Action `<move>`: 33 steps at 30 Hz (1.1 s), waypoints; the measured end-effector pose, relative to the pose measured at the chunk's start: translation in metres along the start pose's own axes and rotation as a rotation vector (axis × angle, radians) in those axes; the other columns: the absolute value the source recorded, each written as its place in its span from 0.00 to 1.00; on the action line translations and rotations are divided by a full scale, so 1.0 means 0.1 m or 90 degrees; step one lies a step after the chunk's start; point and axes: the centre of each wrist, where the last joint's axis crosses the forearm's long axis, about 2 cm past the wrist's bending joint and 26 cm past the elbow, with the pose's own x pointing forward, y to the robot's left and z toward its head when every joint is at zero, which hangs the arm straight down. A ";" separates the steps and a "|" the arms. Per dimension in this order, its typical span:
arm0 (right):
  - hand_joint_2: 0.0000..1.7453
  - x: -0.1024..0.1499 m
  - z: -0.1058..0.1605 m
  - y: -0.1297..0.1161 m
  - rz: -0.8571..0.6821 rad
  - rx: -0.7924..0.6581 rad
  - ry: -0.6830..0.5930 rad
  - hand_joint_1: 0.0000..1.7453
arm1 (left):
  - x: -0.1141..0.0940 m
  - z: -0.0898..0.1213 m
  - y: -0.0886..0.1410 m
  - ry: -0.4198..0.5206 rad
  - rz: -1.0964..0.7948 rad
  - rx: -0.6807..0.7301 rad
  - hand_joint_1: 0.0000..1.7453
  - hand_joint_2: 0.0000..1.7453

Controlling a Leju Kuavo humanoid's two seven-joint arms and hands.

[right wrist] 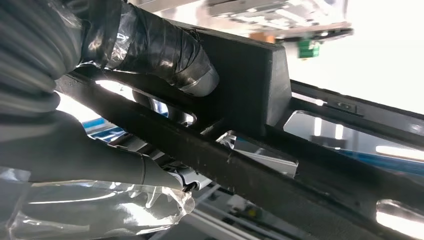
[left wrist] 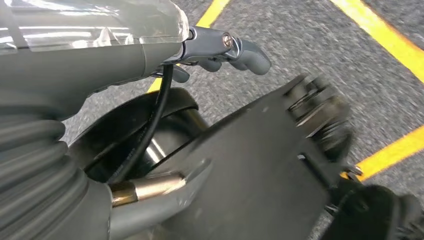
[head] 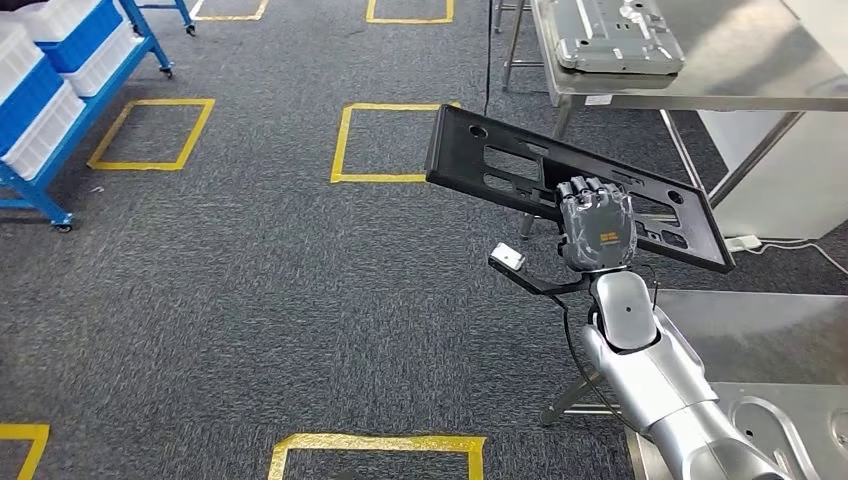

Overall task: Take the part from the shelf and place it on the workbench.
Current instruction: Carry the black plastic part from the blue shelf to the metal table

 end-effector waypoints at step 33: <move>1.00 0.06 0.02 0.02 -0.003 0.008 0.010 1.00 | 0.38 -0.06 0.07 -0.020 0.010 -0.019 0.00 1.00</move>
